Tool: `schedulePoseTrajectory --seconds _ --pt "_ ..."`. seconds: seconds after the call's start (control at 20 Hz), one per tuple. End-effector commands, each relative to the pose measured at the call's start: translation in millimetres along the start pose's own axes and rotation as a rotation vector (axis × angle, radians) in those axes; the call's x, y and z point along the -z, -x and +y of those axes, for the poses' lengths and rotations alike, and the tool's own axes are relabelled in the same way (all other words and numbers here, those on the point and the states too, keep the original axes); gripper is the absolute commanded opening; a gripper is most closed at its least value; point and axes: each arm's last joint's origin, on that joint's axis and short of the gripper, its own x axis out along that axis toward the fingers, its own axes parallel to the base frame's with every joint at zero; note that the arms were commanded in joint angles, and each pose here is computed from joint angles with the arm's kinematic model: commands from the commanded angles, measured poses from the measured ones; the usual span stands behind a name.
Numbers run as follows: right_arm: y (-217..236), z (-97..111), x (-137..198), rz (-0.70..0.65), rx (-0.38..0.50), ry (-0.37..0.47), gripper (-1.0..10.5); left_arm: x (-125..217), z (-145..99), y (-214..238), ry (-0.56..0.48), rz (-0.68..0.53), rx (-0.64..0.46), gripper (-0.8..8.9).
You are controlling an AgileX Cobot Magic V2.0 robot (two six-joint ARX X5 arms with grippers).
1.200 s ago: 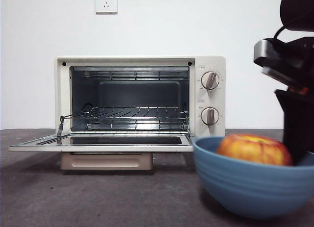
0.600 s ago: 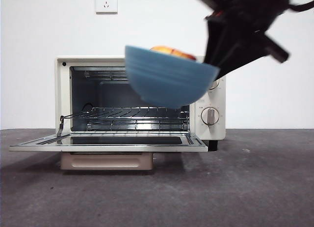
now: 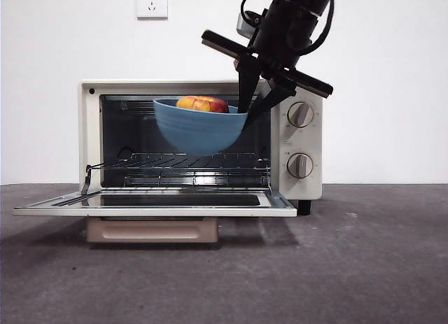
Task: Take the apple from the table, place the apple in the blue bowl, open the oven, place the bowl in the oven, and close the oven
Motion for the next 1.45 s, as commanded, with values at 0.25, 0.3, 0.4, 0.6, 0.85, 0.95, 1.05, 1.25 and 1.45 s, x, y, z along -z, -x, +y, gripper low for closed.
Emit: schedulePoseTrajectory --seconds 0.25,0.3,0.4,0.6,0.85,0.95,1.05,1.25,1.45 --pt "-14.2 6.3 -10.1 -0.083 0.024 -0.161 0.0 -2.3 -1.0 0.3 -0.021 -0.008 0.007 0.06" --pt "-15.5 7.5 -12.0 -0.104 0.011 -0.181 0.0 -2.1 -0.9 0.3 -0.021 -0.006 0.007 0.06" --pt "-16.8 9.3 -14.4 -0.141 0.006 -0.213 0.0 -0.9 -0.7 0.3 -0.024 0.006 0.005 0.06" --pt "-25.9 8.4 -14.1 -0.166 0.04 -0.251 0.0 1.1 -0.3 0.4 -0.031 0.026 0.001 0.06" --pt "-31.5 8.7 -17.4 -0.225 0.052 -0.284 0.0 1.9 -0.1 0.4 -0.028 0.034 -0.001 0.06" --pt "-32.8 7.5 -17.5 -0.237 0.075 -0.285 0.0 2.1 -0.1 0.4 -0.028 0.035 -0.001 0.06" --pt "-32.7 7.6 -18.0 -0.249 0.08 -0.285 0.0 2.2 -0.1 0.4 -0.027 0.037 -0.001 0.06" --pt "-32.7 7.6 -17.6 -0.249 0.086 -0.28 0.0 2.5 0.0 0.4 -0.026 0.04 -0.002 0.06" --pt "-33.0 8.5 -16.0 -0.24 0.09 -0.273 0.9 2.6 0.0 0.4 -0.026 0.041 -0.002 0.06"
